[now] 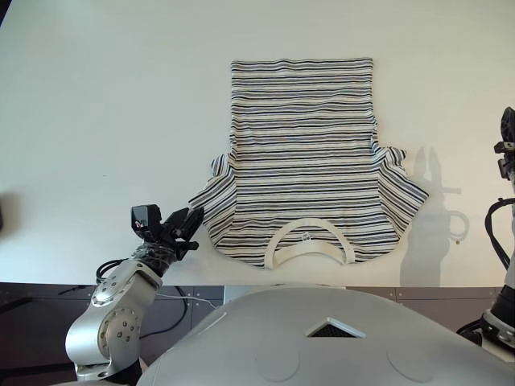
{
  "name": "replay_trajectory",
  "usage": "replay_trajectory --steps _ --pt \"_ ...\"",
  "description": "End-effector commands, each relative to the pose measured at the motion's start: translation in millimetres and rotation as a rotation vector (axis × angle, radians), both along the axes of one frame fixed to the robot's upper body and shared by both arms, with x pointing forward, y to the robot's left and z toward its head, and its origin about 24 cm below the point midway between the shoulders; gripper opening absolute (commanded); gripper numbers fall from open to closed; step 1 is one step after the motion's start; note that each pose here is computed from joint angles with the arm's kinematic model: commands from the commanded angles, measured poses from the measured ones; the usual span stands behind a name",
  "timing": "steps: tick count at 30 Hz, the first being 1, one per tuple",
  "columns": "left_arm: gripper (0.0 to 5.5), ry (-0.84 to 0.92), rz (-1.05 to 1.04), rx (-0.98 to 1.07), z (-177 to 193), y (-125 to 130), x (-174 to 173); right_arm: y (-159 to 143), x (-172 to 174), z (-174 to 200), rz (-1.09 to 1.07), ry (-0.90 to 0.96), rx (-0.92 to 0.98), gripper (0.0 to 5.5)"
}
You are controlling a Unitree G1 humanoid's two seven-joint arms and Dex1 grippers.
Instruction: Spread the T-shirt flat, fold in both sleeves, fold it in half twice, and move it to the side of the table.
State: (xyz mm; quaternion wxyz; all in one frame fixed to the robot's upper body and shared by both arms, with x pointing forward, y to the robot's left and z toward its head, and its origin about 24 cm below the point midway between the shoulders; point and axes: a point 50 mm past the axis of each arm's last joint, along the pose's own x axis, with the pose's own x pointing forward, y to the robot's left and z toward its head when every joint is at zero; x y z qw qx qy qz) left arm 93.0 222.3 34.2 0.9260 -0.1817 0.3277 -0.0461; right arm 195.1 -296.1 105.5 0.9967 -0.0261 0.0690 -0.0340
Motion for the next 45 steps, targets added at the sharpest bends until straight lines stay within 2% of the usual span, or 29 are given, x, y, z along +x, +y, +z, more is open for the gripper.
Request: replay_trajectory --steps 1,12,17,21,24,29,38,43,45 --pt "1.8 0.068 0.043 -0.029 -11 2 -1 2 5 1 0.016 -0.004 -0.015 0.9" --pt "0.14 0.015 0.016 -0.062 -5 -1 7 6 11 0 0.016 -0.007 -0.02 0.9" --pt "0.14 -0.055 -0.039 -0.044 7 -1 11 7 10 -1 0.007 -0.007 -0.019 0.9" --pt "0.14 -0.217 -0.192 -0.007 34 -14 25 8 6 -3 -0.01 -0.007 -0.017 0.9" --pt "0.14 -0.262 -0.317 -0.017 44 -27 31 11 5 -5 -0.012 -0.004 -0.013 0.9" --pt "0.14 -0.273 -0.55 -0.008 48 -49 45 16 10 -9 -0.003 -0.002 0.002 0.9" --pt "0.14 -0.216 -0.993 0.128 37 -77 57 25 23 -11 0.034 -0.003 0.017 0.9" --pt "0.14 -0.216 -1.001 0.158 35 -78 73 28 26 -12 0.04 0.0 0.019 0.9" --pt "0.53 -0.232 -0.972 0.148 37 -79 82 28 26 -13 0.042 0.002 0.017 0.9"
